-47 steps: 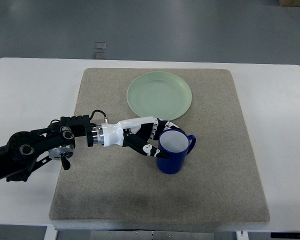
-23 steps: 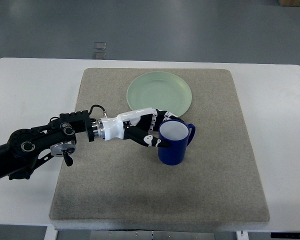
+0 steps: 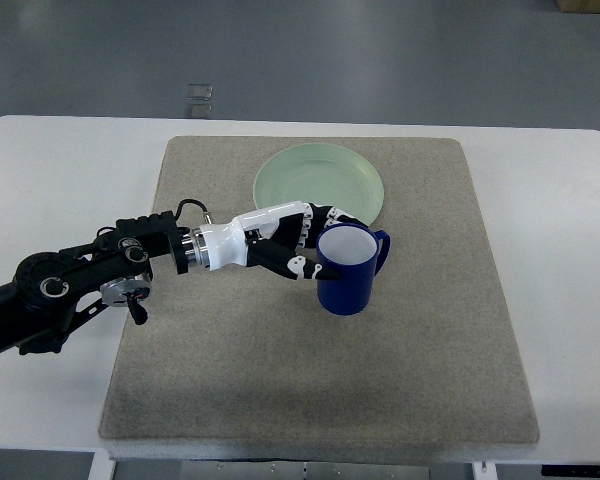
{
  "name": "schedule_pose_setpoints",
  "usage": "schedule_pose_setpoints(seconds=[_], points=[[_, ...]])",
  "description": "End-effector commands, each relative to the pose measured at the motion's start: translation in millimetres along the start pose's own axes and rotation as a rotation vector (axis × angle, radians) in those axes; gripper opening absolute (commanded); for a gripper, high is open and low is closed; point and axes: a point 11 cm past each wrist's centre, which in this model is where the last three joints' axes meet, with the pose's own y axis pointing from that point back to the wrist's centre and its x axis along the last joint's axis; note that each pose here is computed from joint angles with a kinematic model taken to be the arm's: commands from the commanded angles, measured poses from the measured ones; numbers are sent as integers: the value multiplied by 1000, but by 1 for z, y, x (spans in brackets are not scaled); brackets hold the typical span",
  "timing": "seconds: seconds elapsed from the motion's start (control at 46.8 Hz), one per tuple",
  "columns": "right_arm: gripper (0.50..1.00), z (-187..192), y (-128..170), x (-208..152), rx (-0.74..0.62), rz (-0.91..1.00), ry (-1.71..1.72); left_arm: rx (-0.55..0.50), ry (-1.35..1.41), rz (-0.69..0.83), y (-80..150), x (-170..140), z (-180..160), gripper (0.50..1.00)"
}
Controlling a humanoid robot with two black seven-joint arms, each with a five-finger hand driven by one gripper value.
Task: Place cup left of plate with left hand
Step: 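Lift the mug and carry it over the plate toward the mat's far corner, then lower the mug onto the mat beside the plate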
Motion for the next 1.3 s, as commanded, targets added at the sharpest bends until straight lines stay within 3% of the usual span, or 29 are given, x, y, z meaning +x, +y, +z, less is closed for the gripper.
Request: schedule_pose_setpoints(seconds=[0.0,0.406,0.812,1.283], points=[[932,0,0,0,0,0,0,-6,-11,20,-1,3,3,516],[932,0,0,0,0,0,0,-65,-44,197,17,51,26,516],[932,0,0,0,0,0,0,-24,-65,444,69,120,23,516],[932,0,0,0,0,0,0,-31,-110,568,122,149,14,516]])
